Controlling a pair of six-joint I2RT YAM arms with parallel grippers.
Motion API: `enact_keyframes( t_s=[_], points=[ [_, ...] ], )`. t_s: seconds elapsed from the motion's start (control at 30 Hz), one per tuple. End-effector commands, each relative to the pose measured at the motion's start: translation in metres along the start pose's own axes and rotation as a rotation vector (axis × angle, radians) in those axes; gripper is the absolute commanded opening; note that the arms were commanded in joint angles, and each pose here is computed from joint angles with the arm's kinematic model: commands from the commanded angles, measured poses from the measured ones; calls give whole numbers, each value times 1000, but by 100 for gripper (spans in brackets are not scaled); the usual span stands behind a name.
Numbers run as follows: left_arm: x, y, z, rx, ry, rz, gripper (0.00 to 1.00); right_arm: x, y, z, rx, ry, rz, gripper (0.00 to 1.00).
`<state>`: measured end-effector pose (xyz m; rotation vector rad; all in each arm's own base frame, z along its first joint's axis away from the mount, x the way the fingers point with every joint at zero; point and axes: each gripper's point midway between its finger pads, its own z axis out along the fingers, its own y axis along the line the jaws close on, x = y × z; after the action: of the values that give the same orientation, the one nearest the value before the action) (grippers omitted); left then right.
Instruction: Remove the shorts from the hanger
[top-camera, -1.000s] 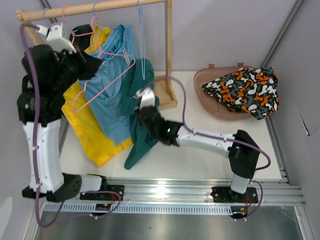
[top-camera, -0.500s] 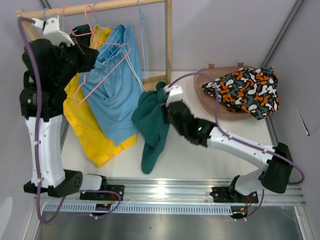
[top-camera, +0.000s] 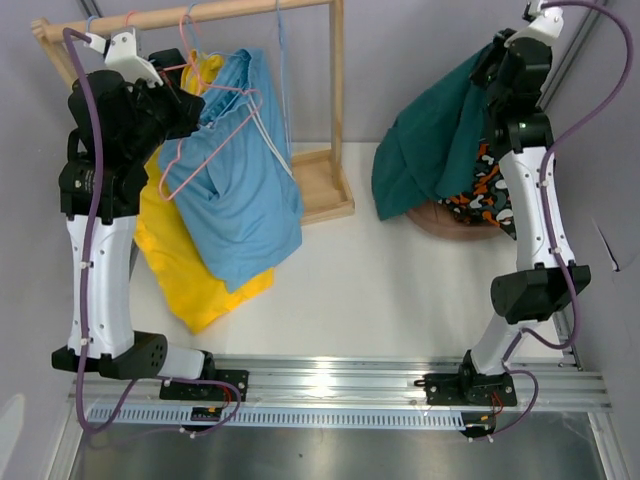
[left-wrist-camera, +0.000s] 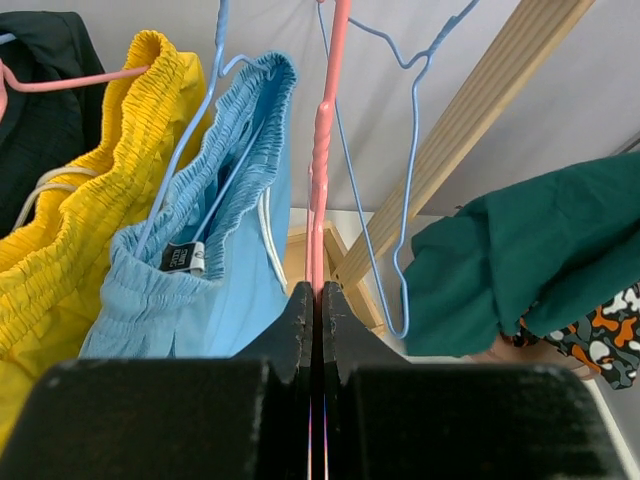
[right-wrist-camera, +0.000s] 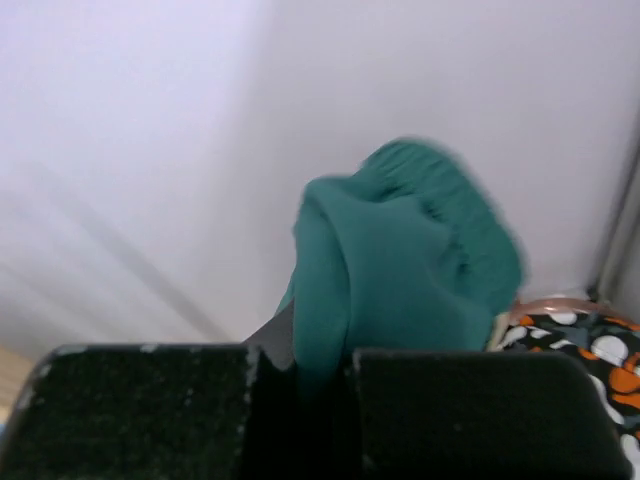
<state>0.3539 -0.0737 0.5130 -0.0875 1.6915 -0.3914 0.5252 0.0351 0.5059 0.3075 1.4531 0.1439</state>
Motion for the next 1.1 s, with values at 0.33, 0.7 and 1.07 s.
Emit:
enact_keyframes(
  t_s=[0.33,0.7,1.07],
  points=[
    [-9,-12,44,24,-32,36,0,225,-106,-60,260,389,-23,33],
    [-24,-23,82,-11,-79,50,0,284,-96,-129,182,509,57,99],
    [-45,-54,70,42,-163,28,0,303,-73,-147,121,553,10,99]
  ],
)
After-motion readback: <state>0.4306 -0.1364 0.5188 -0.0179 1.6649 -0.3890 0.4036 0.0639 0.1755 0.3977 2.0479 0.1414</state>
